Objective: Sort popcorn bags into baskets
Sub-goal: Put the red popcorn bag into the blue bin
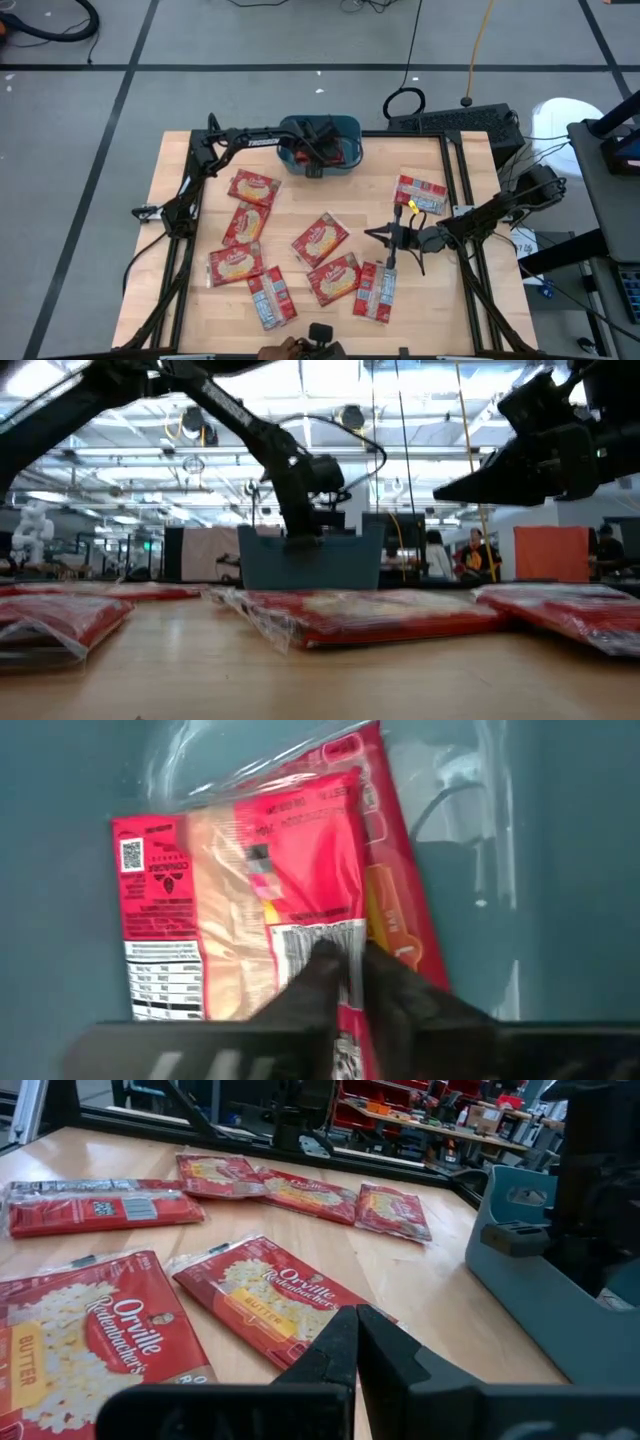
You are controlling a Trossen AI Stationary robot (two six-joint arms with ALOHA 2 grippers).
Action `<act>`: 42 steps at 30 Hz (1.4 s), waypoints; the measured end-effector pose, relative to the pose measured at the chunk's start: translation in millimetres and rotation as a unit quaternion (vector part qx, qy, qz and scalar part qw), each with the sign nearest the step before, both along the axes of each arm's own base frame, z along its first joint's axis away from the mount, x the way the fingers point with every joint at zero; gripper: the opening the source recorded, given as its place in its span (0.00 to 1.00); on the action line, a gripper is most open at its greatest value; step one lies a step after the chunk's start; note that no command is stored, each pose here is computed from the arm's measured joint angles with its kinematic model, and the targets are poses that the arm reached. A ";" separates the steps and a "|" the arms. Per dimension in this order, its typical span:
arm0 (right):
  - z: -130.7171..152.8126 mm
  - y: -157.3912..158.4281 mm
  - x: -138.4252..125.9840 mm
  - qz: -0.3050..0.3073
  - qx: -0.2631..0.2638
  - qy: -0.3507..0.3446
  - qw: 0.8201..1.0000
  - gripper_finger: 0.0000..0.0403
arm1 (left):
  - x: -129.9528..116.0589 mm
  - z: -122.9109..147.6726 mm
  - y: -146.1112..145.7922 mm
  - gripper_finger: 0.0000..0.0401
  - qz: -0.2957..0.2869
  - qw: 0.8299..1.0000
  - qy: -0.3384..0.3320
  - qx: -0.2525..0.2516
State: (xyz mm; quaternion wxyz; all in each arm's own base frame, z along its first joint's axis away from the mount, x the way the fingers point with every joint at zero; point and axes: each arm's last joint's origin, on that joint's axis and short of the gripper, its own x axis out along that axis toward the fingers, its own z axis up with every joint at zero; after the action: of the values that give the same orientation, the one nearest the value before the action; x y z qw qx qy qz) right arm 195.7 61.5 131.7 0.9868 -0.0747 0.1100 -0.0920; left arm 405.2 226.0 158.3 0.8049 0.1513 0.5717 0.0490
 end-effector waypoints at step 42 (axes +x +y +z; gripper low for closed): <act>25.6 -18.7 18.7 -0.078 -0.028 -0.075 0.994 0.00 | -33.8 119.0 -25.8 0.00 -0.015 0.996 -0.086 0.026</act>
State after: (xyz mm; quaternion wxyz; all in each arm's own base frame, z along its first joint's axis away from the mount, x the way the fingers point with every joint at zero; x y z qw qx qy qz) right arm 214.3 42.7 157.2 0.9795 -0.0869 0.0390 -0.1774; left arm 371.4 200.2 277.3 0.8474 0.1761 0.4967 0.0651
